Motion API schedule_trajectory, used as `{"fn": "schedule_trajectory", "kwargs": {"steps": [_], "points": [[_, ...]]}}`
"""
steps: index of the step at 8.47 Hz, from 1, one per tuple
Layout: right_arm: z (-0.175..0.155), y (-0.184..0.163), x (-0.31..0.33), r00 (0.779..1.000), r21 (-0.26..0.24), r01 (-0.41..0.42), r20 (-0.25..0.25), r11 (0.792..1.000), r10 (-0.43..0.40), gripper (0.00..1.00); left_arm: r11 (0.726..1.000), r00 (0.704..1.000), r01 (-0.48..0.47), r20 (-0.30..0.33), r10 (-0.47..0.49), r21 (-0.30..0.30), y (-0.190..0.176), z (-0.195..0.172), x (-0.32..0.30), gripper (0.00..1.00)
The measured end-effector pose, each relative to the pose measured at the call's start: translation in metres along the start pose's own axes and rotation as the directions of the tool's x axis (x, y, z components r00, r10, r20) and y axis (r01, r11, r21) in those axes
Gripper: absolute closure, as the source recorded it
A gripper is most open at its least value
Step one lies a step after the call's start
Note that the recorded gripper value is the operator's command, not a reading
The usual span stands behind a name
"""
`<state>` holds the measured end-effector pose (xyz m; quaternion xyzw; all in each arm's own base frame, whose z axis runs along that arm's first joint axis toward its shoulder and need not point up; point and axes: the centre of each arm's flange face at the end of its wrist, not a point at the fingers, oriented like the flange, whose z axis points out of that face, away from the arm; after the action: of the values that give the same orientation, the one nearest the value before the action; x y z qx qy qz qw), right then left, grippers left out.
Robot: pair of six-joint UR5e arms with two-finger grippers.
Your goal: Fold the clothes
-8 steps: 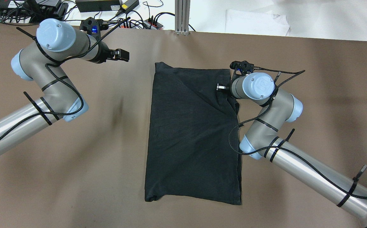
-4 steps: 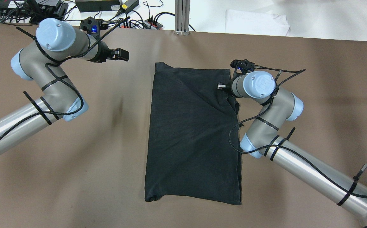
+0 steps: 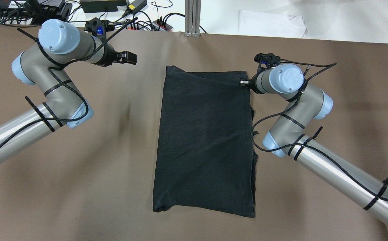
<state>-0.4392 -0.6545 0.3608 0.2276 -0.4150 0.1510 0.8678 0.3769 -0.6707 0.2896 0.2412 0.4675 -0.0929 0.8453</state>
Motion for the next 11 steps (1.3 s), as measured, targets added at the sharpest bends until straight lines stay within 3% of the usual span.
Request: {"fn": "schedule_trajectory", "kwargs": {"steps": [1, 2, 3, 6, 8, 9, 11], "points": [[0.000, -0.003, 0.006, 1.000, 0.002, -0.001, -0.006, 1.000, 0.001, 0.94, 1.000, 1.000, 0.000, 0.000, 0.000, 0.000, 0.000, 0.000, 0.000, 0.00], [0.001, -0.004, 0.011, 1.000, 0.002, -0.002, -0.011, 1.000, 0.002, 0.39, 1.000, 1.000, 0.000, -0.001, 0.000, -0.001, 0.000, 0.000, 0.001, 0.00], [0.001, -0.004, 0.014, 1.000, 0.002, -0.003, -0.013, 1.000, 0.003, 0.06, 1.000, 1.000, 0.000, 0.000, 0.000, 0.000, 0.000, 0.000, 0.000, 0.00], [-0.002, -0.007, 0.017, 1.000, -0.006, -0.009, -0.007, 1.000, 0.009, 0.06, 1.000, 1.000, 0.000, -0.003, 0.000, 0.002, -0.001, -0.001, 0.002, 0.00], [-0.030, -0.009, 0.014, 0.997, -0.061, -0.038, 0.071, 0.997, 0.043, 0.06, 1.000, 1.000, 0.001, -0.013, -0.001, 0.007, -0.003, -0.004, 0.008, 0.00], [-0.055, -0.001, 0.015, 0.987, -0.100, -0.093, 0.122, 0.991, 0.105, 0.06, 1.000, 1.000, 0.004, -0.023, -0.004, 0.012, -0.006, -0.008, 0.014, 0.00], [-0.114, 0.030, 0.013, 0.946, -0.177, -0.223, 0.198, 0.959, 0.257, 0.06, 1.000, 0.999, 0.011, -0.036, -0.010, 0.015, -0.009, -0.012, 0.021, 0.00]]}}
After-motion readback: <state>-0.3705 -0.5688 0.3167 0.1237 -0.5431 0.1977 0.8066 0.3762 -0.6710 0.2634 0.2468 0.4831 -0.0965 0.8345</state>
